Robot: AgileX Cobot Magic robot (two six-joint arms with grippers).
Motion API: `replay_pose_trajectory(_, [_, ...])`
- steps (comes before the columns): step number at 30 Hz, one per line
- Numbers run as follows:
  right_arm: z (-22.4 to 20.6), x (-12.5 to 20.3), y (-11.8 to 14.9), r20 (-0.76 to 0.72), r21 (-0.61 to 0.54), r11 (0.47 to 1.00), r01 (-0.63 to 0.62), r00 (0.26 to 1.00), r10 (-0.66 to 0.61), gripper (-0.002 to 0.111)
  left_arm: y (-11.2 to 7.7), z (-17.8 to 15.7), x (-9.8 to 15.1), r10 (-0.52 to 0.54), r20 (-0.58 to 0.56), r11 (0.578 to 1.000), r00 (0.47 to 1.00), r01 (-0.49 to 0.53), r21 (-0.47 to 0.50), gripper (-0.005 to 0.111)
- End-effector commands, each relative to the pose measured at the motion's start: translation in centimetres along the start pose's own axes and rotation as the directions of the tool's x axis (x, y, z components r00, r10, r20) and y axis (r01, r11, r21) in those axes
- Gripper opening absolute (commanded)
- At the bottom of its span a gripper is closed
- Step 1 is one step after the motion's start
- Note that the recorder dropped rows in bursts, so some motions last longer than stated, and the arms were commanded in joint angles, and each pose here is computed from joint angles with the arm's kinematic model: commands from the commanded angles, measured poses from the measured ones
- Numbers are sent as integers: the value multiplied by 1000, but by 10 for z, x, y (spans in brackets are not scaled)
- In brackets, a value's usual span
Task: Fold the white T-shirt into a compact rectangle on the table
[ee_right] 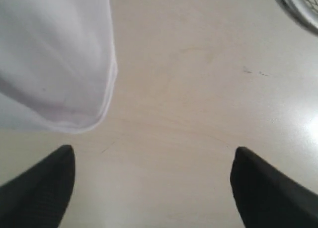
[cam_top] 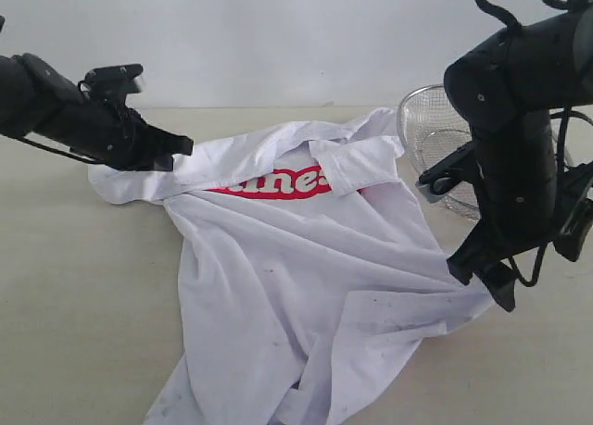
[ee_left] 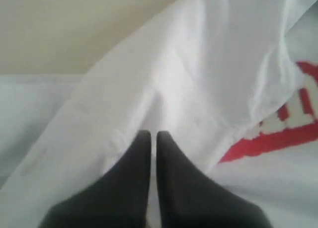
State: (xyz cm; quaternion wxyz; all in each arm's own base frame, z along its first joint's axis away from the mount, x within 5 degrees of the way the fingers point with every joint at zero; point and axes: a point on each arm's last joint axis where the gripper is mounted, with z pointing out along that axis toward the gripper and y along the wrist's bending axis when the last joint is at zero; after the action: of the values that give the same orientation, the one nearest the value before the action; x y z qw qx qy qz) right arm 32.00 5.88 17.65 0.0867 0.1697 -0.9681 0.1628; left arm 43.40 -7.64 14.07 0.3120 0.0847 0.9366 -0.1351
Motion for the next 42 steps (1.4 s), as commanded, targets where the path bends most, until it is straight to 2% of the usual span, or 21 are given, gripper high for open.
replay_pose_trajectory(1, [-19,-4,2,57,-75,995,-63,996,67,40,-22,-45,-20,52,10,993,999,-52,104,5])
replay_pose_trajectory(2, [-31,-8,4,101,-90,994,-59,993,68,11,-34,-59,-19,80,-12,985,997,-77,154,5])
replay_pose_trajectory(3, [-43,-11,5,142,-102,994,-50,988,64,1,-46,-69,-16,109,-14,978,994,-105,179,5])
replay_pose_trajectory(5, [-65,-17,12,224,-203,978,44,975,2,1,-72,-80,-1,131,-17,970,991,-125,211,5])
replay_pose_trajectory(8, [-79,-21,27,323,-355,914,196,943,-77,1,-99,-76,29,136,-57,963,989,-118,241,5])
replay_pose_trajectory(11, [-87,-32,36,477,-404,867,293,876,-73,1,-118,-65,60,162,-98,963,982,-135,234,5])
replay_pose_trajectory(14, [-83,-42,38,507,-414,867,277,861,-33,1,-125,-54,82,174,-109,970,979,-151,188,5])
replay_pose_trajectory(22, [-40,-66,53,407,-471,849,241,913,-34,1,-120,-25,116,137,-249,981,959,-96,170,5])
replay_pose_trajectory(26, [-34,-71,56,404,-487,843,229,914,-15,1,-114,-13,124,127,-268,986,955,-92,140,5])
replay_pose_trajectory(31, [-30,-76,65,396,-547,808,220,918,17,0,-104,3,136,109,-314,991,943,-78,110,5])
replay_pose_trajectory(37, [-25,-78,90,389,-534,803,264,920,-44,0,-80,3,134,48,-348,995,936,-17,94,5])
replay_pose_trajectory(42, [-17,-79,109,359,-536,797,279,930,-84,0,-76,-7,125,59,-332,993,941,-23,112,5])
